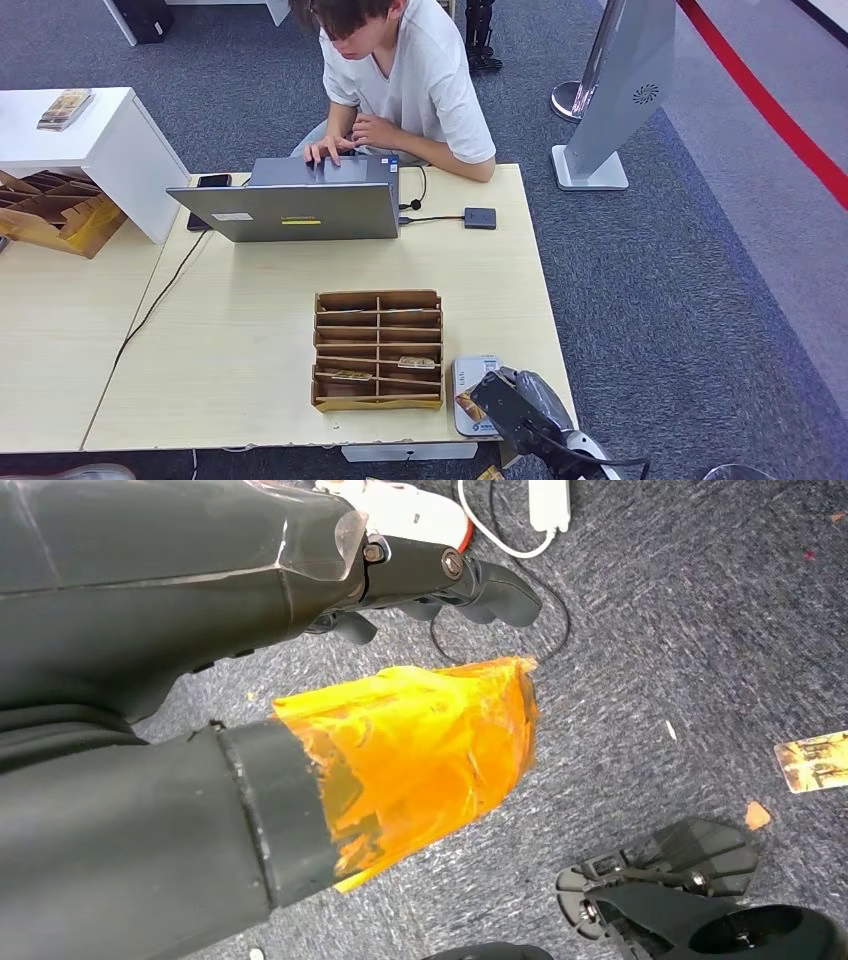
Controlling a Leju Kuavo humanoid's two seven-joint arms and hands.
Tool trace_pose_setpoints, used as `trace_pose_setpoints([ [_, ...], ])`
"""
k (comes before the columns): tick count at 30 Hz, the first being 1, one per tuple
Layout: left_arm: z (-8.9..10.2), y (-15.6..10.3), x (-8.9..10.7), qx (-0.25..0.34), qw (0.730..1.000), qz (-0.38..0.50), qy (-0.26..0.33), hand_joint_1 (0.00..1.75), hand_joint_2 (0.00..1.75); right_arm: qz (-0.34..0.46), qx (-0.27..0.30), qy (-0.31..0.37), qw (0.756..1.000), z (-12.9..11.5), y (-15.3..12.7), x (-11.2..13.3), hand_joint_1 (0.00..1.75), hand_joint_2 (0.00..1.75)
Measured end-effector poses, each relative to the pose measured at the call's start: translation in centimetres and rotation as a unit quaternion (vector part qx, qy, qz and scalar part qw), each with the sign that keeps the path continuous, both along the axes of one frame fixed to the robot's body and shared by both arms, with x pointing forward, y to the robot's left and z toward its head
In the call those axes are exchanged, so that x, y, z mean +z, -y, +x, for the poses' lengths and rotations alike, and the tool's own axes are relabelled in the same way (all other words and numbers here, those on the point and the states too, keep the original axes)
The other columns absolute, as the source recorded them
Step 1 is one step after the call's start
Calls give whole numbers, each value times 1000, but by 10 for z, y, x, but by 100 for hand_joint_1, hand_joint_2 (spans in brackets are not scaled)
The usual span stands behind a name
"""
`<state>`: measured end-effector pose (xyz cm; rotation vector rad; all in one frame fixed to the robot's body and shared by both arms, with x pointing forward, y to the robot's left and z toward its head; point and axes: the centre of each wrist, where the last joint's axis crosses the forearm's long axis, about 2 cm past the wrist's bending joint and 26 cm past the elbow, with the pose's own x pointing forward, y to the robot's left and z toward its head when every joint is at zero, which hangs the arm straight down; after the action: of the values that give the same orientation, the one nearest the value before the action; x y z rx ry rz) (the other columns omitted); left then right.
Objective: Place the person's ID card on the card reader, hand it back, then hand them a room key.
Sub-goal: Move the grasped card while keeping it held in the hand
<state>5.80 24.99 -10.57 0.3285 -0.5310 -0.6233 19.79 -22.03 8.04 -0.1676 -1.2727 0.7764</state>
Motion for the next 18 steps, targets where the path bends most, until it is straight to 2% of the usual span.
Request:
trace_pose_setpoints([
  [18, 0, 0, 0, -6, 1000, 0, -4, 0, 0, -4, 2, -13, 1000, 12, -12, -6, 175, 175],
])
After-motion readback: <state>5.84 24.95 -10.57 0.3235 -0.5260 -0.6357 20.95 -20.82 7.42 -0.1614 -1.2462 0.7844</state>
